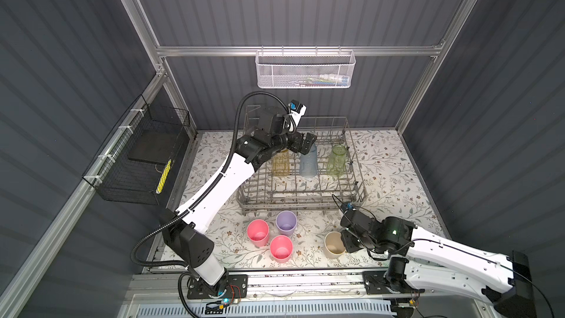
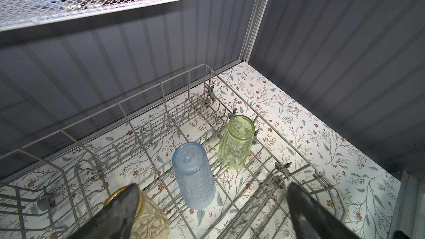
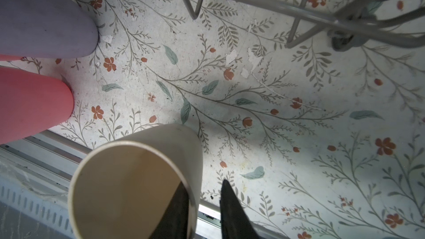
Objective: Load cups into a dish rack
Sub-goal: Pick up the cup from the bottom-center of the table.
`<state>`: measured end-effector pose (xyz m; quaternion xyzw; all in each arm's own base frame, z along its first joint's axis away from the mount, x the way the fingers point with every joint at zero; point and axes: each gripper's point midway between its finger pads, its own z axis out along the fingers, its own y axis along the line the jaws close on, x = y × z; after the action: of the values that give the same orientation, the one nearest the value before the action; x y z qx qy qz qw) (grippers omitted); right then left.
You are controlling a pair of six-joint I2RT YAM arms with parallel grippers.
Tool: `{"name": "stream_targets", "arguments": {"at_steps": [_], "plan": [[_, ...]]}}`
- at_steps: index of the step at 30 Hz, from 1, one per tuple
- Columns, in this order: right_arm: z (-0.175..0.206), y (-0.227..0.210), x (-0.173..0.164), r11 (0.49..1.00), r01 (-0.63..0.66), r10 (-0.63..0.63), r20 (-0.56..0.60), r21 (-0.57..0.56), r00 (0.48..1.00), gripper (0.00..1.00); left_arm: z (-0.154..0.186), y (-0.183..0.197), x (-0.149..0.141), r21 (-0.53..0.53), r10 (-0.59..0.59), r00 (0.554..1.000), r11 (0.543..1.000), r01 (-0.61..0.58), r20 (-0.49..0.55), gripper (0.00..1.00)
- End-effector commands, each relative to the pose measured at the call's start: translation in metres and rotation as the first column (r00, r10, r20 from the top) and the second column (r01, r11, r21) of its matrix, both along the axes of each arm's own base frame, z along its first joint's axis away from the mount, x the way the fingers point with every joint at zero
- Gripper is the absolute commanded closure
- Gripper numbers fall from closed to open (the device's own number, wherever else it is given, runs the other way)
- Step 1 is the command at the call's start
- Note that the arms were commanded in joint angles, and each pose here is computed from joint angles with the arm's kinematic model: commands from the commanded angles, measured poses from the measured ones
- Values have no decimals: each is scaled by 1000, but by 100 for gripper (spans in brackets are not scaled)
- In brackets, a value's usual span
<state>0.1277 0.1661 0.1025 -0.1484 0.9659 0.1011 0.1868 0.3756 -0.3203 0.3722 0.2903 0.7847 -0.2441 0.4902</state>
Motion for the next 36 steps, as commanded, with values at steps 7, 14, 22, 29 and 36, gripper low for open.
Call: {"name": "stream_targets", "arguments": {"at_steps": [7,14,22,29,36], "plan": [[-3,-4,4,999,32,-32,29,-14,999,90,4,-1,-5,-20,-14,1000,1000,14,-11,0],[23,-12,2,999,30,-31,65,19,997,99,7,1,-8,-23,-14,1000,1000,14,-5,0],[129,-27,2,974,-39,-21,261,222,965,100,17,-1,-16,-56,-48,999,997,49,8,0],[231,-26,10,896,-172,-66,505,410,860,99,29,-10,-34,-143,-151,987,977,158,59,0],[272,4,32,794,-267,-99,550,546,829,100,42,-26,-62,-258,-334,937,901,348,99,0]]}}
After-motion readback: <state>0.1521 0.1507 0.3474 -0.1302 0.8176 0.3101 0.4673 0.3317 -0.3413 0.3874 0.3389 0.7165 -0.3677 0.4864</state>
